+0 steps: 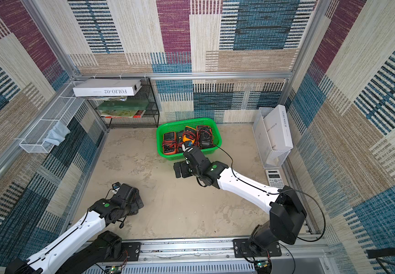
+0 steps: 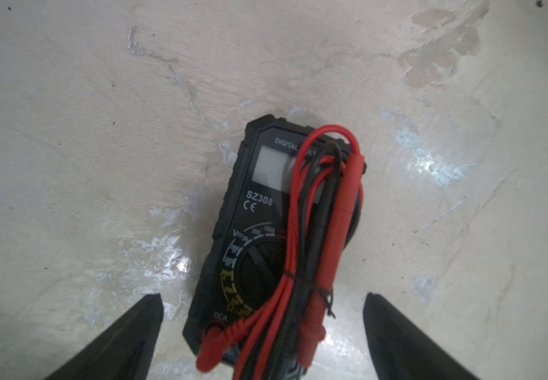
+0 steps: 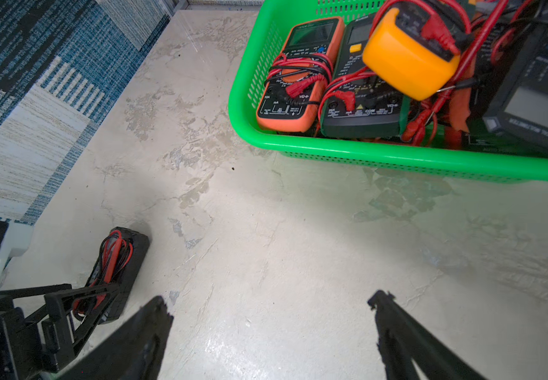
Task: Put the multimeter into the basket
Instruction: Pick up the multimeter from the center of the board.
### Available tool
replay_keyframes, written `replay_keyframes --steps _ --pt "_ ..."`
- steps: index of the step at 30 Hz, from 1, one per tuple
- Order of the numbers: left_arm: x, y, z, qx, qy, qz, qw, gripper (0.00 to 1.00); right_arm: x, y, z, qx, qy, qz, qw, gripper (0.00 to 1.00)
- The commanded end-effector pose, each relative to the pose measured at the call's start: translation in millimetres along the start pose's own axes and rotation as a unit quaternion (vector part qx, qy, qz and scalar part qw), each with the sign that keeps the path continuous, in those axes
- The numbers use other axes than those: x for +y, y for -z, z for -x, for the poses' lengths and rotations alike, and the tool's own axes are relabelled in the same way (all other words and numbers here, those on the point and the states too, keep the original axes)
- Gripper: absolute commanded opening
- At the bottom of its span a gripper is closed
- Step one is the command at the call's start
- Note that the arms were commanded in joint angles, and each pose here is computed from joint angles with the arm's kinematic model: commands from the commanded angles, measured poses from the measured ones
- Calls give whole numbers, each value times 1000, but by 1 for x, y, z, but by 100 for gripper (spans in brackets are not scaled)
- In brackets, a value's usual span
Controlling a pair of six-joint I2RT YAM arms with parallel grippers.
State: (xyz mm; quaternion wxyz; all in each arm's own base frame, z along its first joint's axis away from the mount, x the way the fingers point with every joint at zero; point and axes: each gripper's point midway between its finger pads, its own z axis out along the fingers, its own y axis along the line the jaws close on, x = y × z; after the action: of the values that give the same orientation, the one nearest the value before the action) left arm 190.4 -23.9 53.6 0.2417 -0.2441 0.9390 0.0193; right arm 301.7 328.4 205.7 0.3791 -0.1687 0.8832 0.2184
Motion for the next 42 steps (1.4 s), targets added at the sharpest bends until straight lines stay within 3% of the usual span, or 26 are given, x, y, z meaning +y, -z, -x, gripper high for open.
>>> replay_keyframes --steps 1,29,34,42 --pt "-2 -3 4 -10 10 -1 1000 100 7 3 4 -11 -4 9 1000 99" --pt "-14 -32 -3 25 26 8 999 99 14 19 7 -19 -4 15 1000 99" --pt "-17 -36 -5 34 23 5 999 90 12 22 9 -23 -6 11 1000 100" --pt "-20 -35 -5 38 18 -1 999 63 12 23 11 -24 -5 9 1000 99"
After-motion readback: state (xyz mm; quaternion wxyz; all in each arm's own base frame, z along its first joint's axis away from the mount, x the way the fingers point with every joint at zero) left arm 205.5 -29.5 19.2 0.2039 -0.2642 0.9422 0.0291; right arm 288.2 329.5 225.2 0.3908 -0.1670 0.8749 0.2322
